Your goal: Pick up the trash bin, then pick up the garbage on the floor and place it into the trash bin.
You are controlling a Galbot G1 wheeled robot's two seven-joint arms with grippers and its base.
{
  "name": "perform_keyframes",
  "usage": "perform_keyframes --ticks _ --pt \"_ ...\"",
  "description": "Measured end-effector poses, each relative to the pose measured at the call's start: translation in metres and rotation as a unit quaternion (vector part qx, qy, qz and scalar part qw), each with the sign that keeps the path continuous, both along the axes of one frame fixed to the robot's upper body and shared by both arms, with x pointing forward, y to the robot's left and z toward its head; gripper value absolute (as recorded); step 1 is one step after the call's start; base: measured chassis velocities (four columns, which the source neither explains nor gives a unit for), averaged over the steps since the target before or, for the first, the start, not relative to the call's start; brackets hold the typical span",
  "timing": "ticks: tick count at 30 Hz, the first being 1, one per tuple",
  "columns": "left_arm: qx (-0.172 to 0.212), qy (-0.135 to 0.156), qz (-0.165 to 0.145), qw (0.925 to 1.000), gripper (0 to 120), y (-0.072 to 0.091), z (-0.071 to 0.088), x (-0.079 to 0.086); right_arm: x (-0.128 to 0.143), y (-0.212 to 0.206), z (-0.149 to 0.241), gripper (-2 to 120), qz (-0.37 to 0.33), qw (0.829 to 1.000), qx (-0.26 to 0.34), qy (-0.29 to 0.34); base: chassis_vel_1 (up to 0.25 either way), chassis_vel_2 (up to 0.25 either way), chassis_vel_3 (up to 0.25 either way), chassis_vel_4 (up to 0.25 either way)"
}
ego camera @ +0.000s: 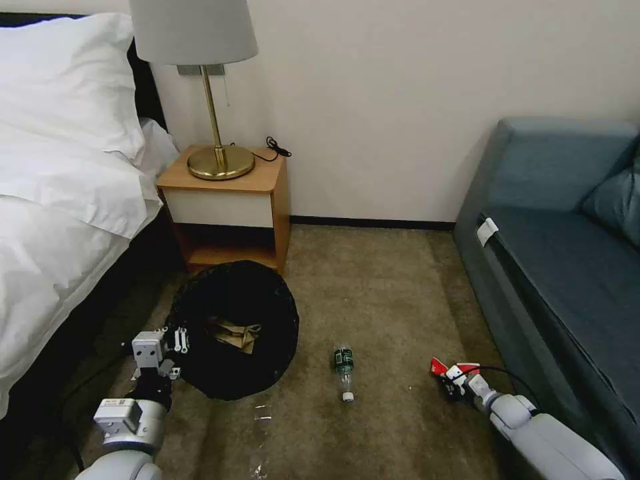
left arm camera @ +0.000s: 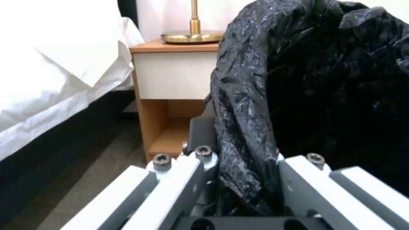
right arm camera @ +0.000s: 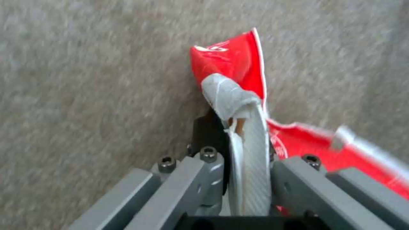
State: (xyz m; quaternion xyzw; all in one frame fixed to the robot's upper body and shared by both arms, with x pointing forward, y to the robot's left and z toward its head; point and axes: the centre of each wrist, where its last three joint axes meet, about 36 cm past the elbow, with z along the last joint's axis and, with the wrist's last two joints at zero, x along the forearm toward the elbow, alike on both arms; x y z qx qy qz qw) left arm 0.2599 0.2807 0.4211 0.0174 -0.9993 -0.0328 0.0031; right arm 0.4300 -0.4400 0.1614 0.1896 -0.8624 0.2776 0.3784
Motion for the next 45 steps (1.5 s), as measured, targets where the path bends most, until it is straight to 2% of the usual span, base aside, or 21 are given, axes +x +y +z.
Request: perform_keyframes --ticks 6,17,21,24,27,29,33,37,41,43,45 --pt "0.001 0.000 0.000 1.0000 4 -0.001 -0.003 -0.001 0.015 0.002 0.022 2 0.004 0.999 0.013 -0.040 0.000 0.000 0.000 0.000" --pt "0.005 0.001 -0.005 1.0000 4 0.001 -0.005 0.001 0.005 0.005 0.049 2 0.022 0.996 0.039 -0.081 0.000 0.000 0.000 0.000" --pt "0.006 0.005 -0.007 0.9999 4 0.001 -0.009 0.003 0.005 0.002 0.068 2 0.053 0.990 0.050 -0.125 0.000 0.000 0.000 0.000" --pt "0.001 0.005 -0.010 0.9999 4 -0.001 -0.012 0.007 0.017 0.006 0.095 2 0.090 0.981 0.055 -0.166 0.000 0.000 0.000 0.000" --pt "0.000 0.005 -0.011 0.9999 4 -0.002 -0.015 0.010 0.022 0.010 0.109 2 0.103 0.977 0.063 -0.178 0.000 0.000 0.000 0.000" --pt "-0.001 0.006 -0.012 0.9999 4 -0.001 -0.020 0.014 0.029 0.020 0.130 2 0.127 0.969 0.078 -0.199 0.000 0.000 0.000 0.000" --pt "-0.005 0.008 -0.014 0.9999 4 -0.001 -0.026 0.020 0.036 0.031 0.148 2 0.154 0.959 0.090 -0.222 0.000 0.000 0.000 0.000" --pt "-0.023 0.006 -0.020 0.9995 4 -0.007 -0.037 0.037 0.056 0.073 0.194 2 0.199 0.930 0.147 -0.270 0.000 0.000 0.000 0.000" --pt "-0.028 0.006 -0.024 0.9993 4 -0.010 -0.042 0.045 0.064 0.094 0.213 2 0.207 0.920 0.180 -0.279 0.000 0.000 0.000 0.000" --pt "-0.034 0.008 -0.029 0.9990 4 -0.011 -0.048 0.057 0.073 0.126 0.237 2 0.227 0.906 0.218 -0.284 0.000 0.000 0.000 0.000" --pt "-0.036 0.009 -0.032 0.9988 4 -0.010 -0.051 0.064 0.075 0.140 0.246 2 0.234 0.899 0.235 -0.284 0.000 0.000 0.000 0.000"
